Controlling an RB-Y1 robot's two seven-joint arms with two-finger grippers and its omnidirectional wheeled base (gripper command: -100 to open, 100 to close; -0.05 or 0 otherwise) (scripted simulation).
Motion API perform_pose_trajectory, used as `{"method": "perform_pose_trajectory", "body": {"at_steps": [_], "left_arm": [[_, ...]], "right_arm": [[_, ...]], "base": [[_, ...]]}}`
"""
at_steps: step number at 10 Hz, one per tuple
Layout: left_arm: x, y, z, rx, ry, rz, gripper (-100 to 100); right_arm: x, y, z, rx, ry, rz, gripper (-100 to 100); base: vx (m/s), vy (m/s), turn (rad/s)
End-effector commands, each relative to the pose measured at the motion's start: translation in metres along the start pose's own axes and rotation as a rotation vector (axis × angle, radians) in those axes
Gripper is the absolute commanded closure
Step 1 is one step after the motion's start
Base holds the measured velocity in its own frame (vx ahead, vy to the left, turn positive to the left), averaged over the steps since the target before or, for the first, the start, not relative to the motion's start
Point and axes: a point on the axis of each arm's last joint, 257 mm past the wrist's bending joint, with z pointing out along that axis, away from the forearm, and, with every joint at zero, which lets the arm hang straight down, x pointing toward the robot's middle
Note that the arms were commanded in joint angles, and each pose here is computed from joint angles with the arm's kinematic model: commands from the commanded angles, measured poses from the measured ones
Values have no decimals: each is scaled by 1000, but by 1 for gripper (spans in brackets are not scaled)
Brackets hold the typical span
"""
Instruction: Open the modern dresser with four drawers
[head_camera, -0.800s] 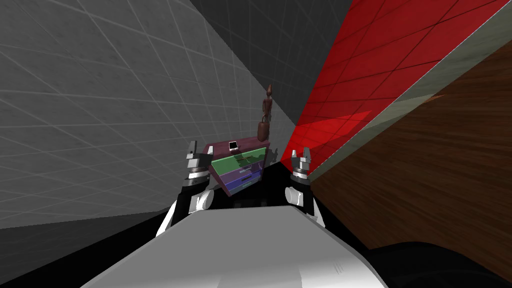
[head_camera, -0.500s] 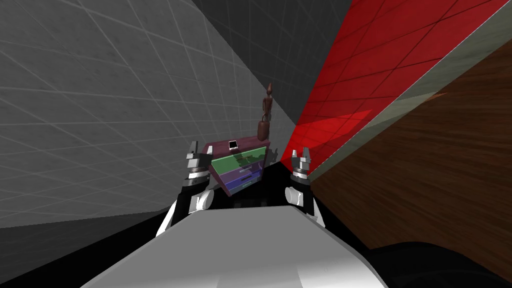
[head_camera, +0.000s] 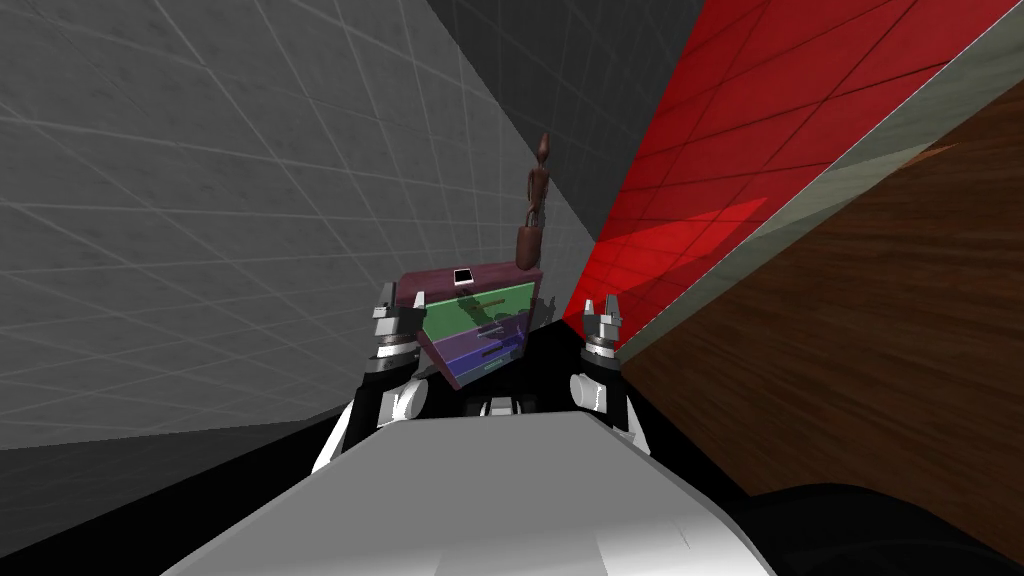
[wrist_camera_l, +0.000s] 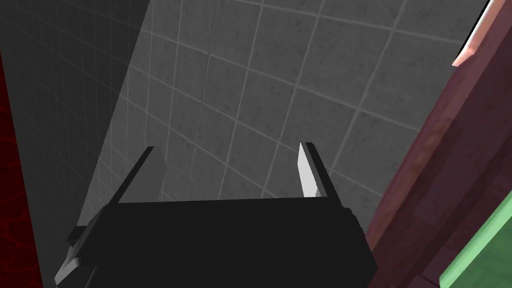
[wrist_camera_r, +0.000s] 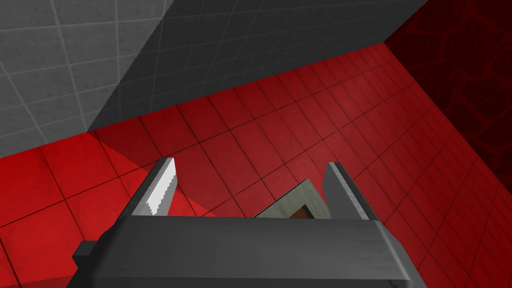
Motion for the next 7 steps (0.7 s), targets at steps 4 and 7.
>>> {"method": "perform_pose_trajectory", "body": {"at_steps": [4,7], "left_arm": [[8,17,-5,-31,81,38,-100],[10,43,-14,-71,131,66,-100]], "right_arm": [[0,0,0,1,0,0,0],[0,0,0,1,0,0,0]], "base": [[8,-4,0],[18,-13,0]]}}
